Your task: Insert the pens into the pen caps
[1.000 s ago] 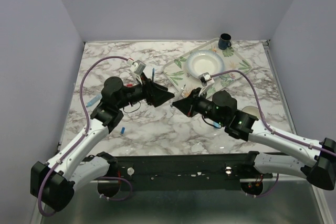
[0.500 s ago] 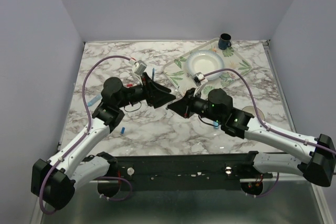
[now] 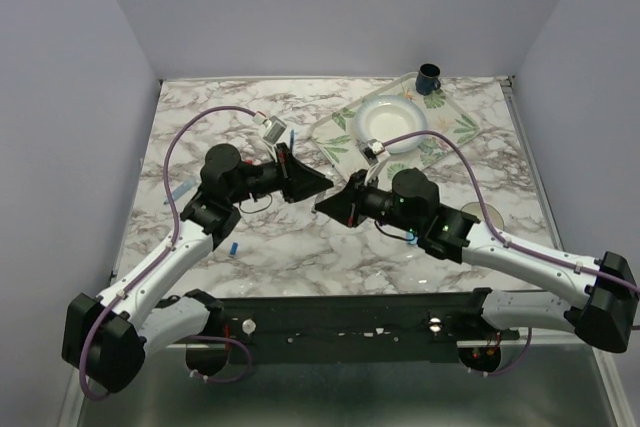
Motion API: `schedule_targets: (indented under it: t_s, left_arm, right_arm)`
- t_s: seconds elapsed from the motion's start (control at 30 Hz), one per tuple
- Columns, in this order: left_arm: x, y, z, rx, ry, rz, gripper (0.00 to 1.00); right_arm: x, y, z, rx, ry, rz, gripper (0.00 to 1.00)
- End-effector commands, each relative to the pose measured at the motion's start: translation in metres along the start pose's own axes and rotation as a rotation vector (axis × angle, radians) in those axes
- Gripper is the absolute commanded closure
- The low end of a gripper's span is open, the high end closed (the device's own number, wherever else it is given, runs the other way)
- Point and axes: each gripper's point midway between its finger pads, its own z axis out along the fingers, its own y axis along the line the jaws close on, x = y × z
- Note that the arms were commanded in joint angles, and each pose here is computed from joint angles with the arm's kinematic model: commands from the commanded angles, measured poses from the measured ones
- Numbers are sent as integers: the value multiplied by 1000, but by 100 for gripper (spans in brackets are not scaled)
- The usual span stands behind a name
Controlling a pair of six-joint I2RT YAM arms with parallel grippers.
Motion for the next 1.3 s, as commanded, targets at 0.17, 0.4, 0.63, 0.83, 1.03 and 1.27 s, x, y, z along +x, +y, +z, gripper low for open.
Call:
schedule_targets:
  t_s: [0.17, 0.4, 0.63, 0.83, 1.03, 1.27]
  left_arm:
    - [-9, -14, -3, 43, -25, 14, 100]
    - [-19, -24, -6, 144, -68, -77, 100]
    - [-24, -25, -10, 138, -94, -69, 100]
    - [-26, -24, -11, 132, -102, -70, 100]
    - [-28, -15, -12, 95, -109, -91, 100]
    - [-35, -8, -15, 3, -127, -50, 39]
  right_arm:
    - [-5, 23, -3, -101, -29, 44, 57]
    - [2, 27, 4, -146, -22, 95, 49]
    - [-12, 30, 5, -152, -87, 107, 53]
    - [-16, 28, 8, -148, -111, 131, 71]
    - [-18, 18, -5, -108, -165, 155, 99]
    - [-15, 6, -25, -46, -176, 123, 99]
